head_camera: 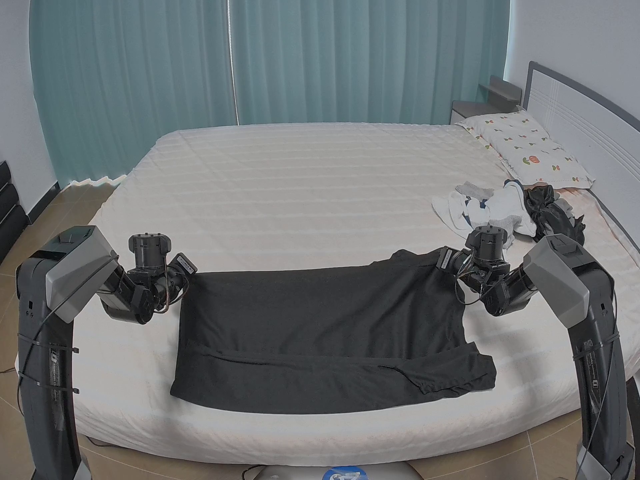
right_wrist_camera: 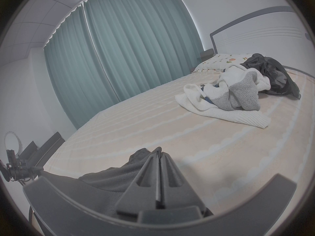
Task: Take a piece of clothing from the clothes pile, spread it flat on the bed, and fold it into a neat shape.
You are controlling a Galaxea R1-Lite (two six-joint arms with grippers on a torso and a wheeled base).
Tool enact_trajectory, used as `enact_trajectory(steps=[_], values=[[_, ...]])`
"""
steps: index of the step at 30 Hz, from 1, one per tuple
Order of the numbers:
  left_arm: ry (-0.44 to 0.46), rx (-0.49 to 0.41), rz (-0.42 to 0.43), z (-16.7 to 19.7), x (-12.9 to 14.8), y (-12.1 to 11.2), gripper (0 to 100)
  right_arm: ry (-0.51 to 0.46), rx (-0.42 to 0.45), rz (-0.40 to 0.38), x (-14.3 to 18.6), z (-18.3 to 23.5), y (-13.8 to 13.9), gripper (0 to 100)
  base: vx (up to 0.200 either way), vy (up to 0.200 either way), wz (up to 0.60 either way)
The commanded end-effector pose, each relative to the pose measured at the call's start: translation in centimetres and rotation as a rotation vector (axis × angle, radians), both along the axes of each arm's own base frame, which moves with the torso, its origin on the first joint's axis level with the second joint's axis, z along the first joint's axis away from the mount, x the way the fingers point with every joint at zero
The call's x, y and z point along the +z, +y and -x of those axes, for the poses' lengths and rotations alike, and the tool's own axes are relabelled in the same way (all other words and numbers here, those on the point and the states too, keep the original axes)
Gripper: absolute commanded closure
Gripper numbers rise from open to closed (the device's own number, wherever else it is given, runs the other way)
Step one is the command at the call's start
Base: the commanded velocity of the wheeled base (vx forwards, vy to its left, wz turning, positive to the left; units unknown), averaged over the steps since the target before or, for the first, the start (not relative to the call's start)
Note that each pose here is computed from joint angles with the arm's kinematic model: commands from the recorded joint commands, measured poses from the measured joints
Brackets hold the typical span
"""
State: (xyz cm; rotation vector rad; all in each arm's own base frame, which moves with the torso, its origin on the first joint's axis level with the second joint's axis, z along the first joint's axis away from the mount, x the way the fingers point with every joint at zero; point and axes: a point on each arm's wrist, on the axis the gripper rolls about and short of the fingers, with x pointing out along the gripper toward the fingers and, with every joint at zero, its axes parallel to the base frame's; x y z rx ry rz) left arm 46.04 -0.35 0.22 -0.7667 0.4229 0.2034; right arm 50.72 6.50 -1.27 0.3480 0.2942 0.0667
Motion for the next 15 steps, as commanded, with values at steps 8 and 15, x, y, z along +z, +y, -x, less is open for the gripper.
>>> enact_trajectory(steps=[8, 15], values=[[0.003, -0.005, 0.006, 0.5, 0.4, 0.3, 100, 0.022, 0.006, -0.002, 0.9, 1.2, 0.0, 100, 0.000, 0.000, 0.00], [0.000, -0.002, 0.006, 0.4, 0.5, 0.4, 100, 0.024, -0.017, -0.028, 1.1, 1.4, -0.8, 100, 0.000, 0.000, 0.00]])
